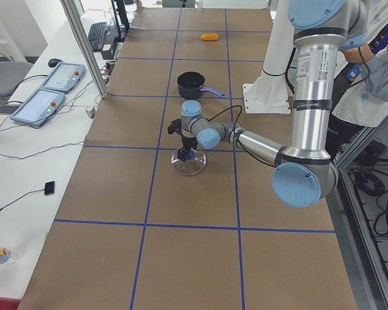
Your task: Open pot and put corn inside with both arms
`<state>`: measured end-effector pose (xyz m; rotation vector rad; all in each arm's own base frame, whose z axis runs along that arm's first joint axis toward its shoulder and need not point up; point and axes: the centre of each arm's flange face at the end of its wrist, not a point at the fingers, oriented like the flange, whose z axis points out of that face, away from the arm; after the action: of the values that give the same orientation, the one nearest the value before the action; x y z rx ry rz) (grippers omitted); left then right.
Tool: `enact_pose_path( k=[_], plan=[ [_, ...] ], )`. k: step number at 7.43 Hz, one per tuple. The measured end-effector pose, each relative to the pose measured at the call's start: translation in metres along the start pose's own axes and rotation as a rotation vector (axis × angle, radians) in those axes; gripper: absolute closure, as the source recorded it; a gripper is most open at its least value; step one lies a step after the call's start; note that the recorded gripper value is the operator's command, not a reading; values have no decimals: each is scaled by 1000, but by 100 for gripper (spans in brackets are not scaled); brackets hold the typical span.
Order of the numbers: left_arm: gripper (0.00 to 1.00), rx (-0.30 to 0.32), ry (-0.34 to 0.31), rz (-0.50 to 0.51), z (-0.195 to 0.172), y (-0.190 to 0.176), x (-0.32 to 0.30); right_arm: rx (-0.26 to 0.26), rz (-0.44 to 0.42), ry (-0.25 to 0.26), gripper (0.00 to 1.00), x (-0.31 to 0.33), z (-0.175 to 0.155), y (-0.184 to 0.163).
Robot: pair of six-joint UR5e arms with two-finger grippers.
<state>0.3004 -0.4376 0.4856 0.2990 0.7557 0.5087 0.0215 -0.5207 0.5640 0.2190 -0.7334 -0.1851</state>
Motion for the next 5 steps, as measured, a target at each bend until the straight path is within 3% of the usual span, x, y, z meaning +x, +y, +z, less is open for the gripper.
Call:
enact_pose_path(
  k=[3, 5],
  plan=[
    [2, 2, 32, -100, -72, -9, -87, 14, 28, -10, 0, -6, -3, -3],
    [2, -16, -36, -89, -133, 15, -182, 28, 59, -27, 0, -17, -2, -3]
  ],
)
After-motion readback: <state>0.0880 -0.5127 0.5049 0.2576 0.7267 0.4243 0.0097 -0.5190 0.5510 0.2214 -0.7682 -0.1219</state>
